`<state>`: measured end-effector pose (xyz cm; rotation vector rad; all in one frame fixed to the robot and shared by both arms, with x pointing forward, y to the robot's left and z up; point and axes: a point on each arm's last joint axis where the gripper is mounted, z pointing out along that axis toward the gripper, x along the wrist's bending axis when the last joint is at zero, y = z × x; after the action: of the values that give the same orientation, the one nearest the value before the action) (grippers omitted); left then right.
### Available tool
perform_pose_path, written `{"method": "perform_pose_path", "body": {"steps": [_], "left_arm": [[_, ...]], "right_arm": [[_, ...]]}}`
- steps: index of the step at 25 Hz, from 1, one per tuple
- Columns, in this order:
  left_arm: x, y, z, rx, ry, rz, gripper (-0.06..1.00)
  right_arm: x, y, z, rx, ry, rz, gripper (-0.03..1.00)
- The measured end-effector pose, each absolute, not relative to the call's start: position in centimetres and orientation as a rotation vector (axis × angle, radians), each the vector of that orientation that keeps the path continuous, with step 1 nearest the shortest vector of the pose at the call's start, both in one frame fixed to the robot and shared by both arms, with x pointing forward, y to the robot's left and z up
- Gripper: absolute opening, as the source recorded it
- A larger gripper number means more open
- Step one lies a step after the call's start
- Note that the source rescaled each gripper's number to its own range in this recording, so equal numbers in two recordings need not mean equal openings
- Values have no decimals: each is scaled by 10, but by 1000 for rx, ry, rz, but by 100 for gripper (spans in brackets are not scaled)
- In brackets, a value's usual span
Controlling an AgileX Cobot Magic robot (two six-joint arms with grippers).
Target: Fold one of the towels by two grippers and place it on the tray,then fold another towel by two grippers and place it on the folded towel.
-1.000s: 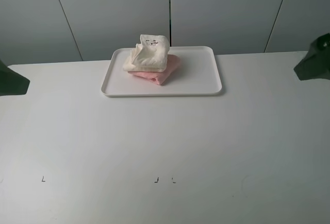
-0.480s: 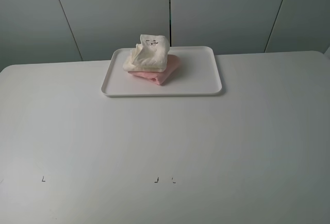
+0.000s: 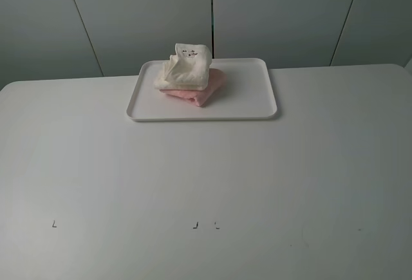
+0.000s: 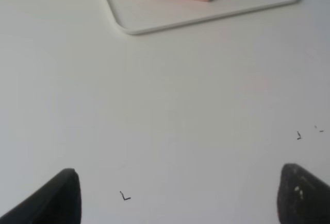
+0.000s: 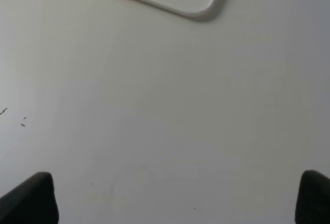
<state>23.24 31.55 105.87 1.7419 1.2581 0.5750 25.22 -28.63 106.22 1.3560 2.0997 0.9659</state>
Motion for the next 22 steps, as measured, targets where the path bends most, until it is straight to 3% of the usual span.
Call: {"method": "perform_pose_path", "body": {"steps": [15,22], "left_arm": [[236,312,1054,1771,1162,627,97],[236,312,1054,1771,1162,625,97]], "right_arm": [[250,-277,1053,1227,2167,1067,100],[225,-284,1054,1111,2045,1190,100]]}}
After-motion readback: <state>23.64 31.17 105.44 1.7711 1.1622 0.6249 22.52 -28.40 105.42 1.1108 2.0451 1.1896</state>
